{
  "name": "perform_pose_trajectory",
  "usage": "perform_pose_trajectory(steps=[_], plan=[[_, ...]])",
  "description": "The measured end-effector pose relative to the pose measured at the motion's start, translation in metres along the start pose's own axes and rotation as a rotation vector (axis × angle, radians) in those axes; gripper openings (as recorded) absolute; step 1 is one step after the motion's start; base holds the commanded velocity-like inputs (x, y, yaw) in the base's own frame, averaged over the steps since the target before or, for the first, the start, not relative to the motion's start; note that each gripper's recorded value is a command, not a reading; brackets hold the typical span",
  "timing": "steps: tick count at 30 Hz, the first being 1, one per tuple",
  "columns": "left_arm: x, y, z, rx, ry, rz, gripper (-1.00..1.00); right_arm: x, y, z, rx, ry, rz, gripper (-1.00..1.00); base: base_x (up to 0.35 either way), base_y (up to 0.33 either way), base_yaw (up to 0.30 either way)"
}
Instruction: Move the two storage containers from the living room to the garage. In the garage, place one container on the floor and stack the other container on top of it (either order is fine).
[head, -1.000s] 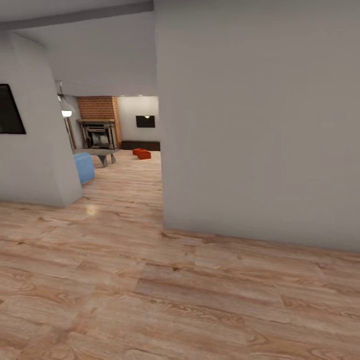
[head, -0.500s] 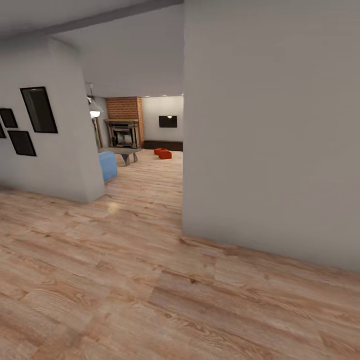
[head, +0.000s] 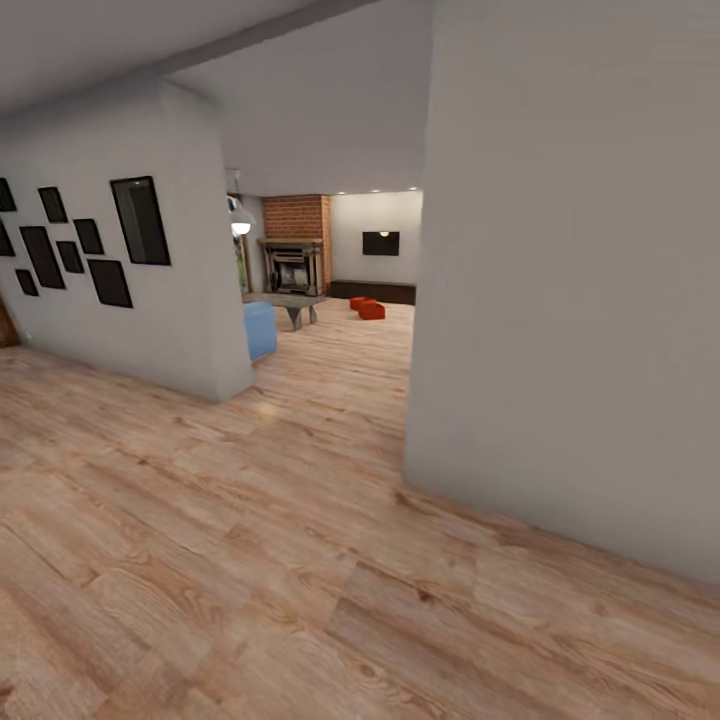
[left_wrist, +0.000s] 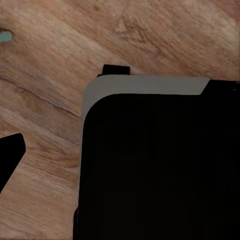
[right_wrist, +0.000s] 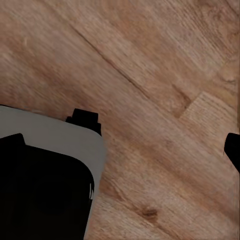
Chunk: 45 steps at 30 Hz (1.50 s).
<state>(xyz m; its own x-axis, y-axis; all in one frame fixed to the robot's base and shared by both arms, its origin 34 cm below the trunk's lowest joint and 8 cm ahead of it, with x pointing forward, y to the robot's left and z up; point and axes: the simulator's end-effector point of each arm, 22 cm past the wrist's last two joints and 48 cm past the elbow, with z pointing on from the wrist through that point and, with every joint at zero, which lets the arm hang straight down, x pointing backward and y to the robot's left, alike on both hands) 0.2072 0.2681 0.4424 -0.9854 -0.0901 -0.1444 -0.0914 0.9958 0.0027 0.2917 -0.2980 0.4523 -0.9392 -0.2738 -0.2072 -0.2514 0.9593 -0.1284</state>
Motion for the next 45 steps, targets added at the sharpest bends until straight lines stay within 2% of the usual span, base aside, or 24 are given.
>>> perform_pose_trajectory(steps=[32,45], plan=[[0.0002,-0.0001,0.0,0.0,0.001,-0.001,1.0,0.0002,-0.0005,0.0,0.001,0.0,0.0,1.0,0.323,0.0,0.269],[0.0003,-0.0002,0.0,0.0,0.001,-0.001,1.0,0.0004,-0.0009,0.0,0.0,0.001,0.0,1.0,0.323,0.0,0.026]])
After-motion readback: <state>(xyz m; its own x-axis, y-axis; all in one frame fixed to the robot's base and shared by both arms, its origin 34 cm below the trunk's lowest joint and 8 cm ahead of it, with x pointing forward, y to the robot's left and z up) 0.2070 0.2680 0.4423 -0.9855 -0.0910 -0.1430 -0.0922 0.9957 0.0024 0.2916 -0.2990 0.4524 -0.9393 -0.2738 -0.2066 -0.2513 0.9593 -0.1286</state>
